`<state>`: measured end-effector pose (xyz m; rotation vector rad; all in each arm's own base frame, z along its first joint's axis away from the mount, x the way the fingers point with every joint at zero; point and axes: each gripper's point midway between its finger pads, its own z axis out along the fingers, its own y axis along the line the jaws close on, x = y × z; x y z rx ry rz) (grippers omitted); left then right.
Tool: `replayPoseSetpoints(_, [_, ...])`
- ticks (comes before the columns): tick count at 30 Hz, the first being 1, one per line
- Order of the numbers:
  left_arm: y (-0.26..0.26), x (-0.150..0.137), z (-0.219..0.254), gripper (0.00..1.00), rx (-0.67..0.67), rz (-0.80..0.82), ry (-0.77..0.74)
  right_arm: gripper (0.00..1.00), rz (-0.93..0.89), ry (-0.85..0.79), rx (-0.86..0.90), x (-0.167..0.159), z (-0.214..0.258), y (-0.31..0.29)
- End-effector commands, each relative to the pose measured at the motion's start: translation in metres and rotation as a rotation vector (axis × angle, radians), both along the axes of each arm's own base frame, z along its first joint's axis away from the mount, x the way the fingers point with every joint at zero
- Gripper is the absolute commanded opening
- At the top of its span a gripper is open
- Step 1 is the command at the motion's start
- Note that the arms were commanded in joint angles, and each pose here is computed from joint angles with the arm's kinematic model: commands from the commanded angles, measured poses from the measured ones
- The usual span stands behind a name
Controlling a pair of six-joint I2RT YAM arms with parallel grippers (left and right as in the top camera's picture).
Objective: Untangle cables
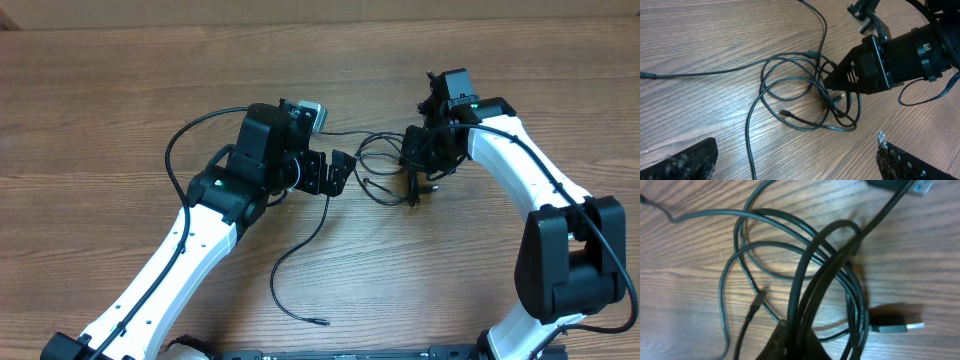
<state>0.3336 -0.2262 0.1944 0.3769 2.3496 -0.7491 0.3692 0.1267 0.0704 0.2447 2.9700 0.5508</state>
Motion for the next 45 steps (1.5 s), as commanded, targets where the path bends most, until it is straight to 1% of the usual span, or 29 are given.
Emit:
replayPoseSetpoints(1, [-0.002, 0.001, 0.007, 1.0, -0.02, -0.001, -0.005, 0.04, 0.04, 0.025, 0.096, -0.006, 0.003, 0.017])
replayPoseSetpoints(4, [-0.006, -0.004, 0.008, 0.99, -0.042, -0.031, 0.008, 0.04, 0.038, 0.032, 0.132, -0.006, 0.01, 0.019])
replayPoseSetpoints(6, [-0.012, -0.01, 0.011, 0.92, -0.07, -0.07, 0.021, 0.04, 0.029, 0.045, 0.14, -0.006, 0.02, 0.017])
replayPoseSetpoints(9, [-0.023, -0.021, 0.016, 0.82, -0.116, -0.159, 0.029, 0.04, 0.018, 0.044, 0.138, -0.003, 0.051, 0.009])
replayPoseSetpoints(10, [-0.025, -0.023, 0.017, 0.82, -0.123, -0.173, 0.03, 0.04, 0.022, 0.039, 0.138, -0.002, 0.057, 0.007])
replayPoseSetpoints(13, [-0.032, -0.029, 0.023, 0.82, -0.167, -0.223, 0.035, 0.04, 0.031, -0.004, 0.141, 0.002, 0.097, 0.004])
replayPoseSetpoints(17, [-0.048, -0.04, 0.044, 0.8, -0.274, -0.331, 0.012, 0.04, 0.104, -0.112, 0.185, 0.003, 0.152, 0.011])
replayPoseSetpoints(20, [-0.062, -0.048, 0.062, 0.78, -0.34, -0.419, -0.038, 0.04, 0.126, -0.221, 0.232, 0.001, 0.197, 0.017])
replayPoseSetpoints(22, [-0.067, -0.051, 0.065, 0.77, -0.349, -0.44, -0.053, 0.04, 0.168, -0.272, 0.269, -0.005, 0.215, 0.022])
replayPoseSetpoints(25, [-0.069, -0.053, 0.067, 0.75, -0.353, -0.45, -0.056, 0.04, 0.3, -0.368, 0.344, -0.021, 0.243, 0.034])
replayPoseSetpoints(28, [-0.069, -0.056, 0.069, 0.7, -0.365, -0.469, -0.055, 0.04, 0.367, -0.437, 0.337, -0.034, 0.258, 0.033])
replayPoseSetpoints(33, [-0.068, -0.065, 0.087, 0.67, -0.436, -0.569, -0.099, 0.04, 0.387, -0.515, 0.314, -0.043, 0.276, 0.023])
replayPoseSetpoints(38, [-0.063, -0.072, 0.104, 0.65, -0.491, -0.632, -0.132, 0.04, 0.363, -0.527, 0.314, -0.043, 0.28, 0.014])
replayPoseSetpoints(42, [-0.064, -0.078, 0.113, 0.64, -0.519, -0.681, -0.159, 0.04, 0.377, -0.528, 0.356, -0.046, 0.284, 0.02])
replayPoseSetpoints(44, [-0.066, -0.087, 0.121, 0.63, -0.543, -0.762, -0.213, 0.04, 0.363, -0.517, 0.366, -0.046, 0.284, 0.02])
replayPoseSetpoints(45, [-0.066, -0.091, 0.125, 0.65, -0.551, -0.796, -0.242, 0.04, 0.344, -0.505, 0.373, -0.046, 0.284, 0.02])
